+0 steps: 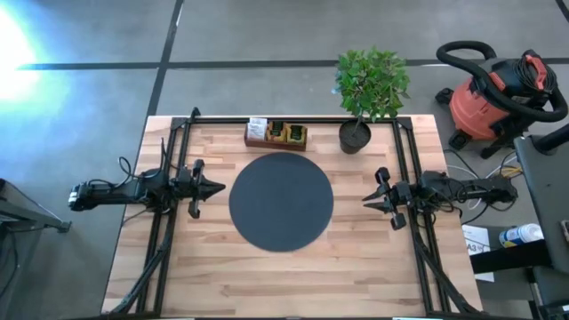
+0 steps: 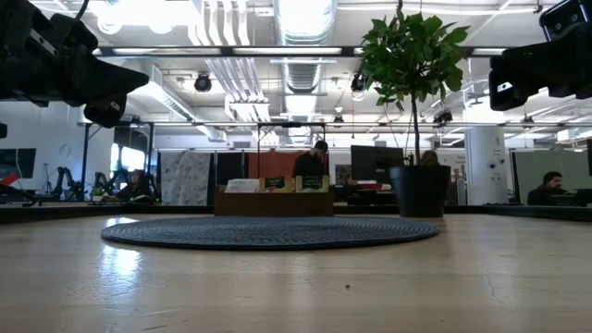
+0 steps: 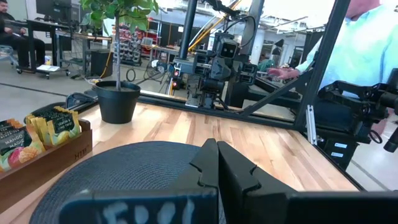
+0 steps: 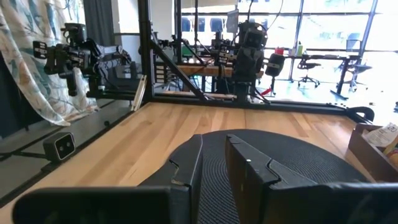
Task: Pick & Place Tea
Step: Return to Home Position
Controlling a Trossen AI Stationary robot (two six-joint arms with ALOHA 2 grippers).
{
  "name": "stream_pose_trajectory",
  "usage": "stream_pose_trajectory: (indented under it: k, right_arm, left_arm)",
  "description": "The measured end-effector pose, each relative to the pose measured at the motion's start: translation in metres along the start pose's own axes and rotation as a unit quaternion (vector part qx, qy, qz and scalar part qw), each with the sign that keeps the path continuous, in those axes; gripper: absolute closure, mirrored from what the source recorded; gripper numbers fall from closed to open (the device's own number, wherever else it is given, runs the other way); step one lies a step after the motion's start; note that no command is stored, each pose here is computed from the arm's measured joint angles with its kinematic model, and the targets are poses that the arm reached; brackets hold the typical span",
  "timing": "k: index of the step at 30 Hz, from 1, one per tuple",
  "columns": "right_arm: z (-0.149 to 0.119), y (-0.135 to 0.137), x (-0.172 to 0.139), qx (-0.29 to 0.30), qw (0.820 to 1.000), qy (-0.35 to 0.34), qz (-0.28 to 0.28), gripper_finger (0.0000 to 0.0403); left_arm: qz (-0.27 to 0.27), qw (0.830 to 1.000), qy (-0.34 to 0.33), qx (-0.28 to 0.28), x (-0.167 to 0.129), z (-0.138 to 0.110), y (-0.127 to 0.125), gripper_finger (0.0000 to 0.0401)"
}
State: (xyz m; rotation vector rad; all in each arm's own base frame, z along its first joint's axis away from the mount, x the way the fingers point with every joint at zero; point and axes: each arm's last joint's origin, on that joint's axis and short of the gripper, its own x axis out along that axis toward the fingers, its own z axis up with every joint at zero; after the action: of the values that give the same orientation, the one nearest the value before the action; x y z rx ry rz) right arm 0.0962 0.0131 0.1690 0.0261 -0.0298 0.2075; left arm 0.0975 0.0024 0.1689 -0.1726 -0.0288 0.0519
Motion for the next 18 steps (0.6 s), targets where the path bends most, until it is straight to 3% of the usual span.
stream_pose_trajectory:
  k: [18]
  right_arm:
    - [0.0000, 0.0000, 0.0000, 0.000, 1.000, 0.000, 0.000, 0.0335]
  left_arm:
    - [0.000, 1.000, 0.000, 0.000, 0.0000, 0.0000, 0.0000, 0.0401]
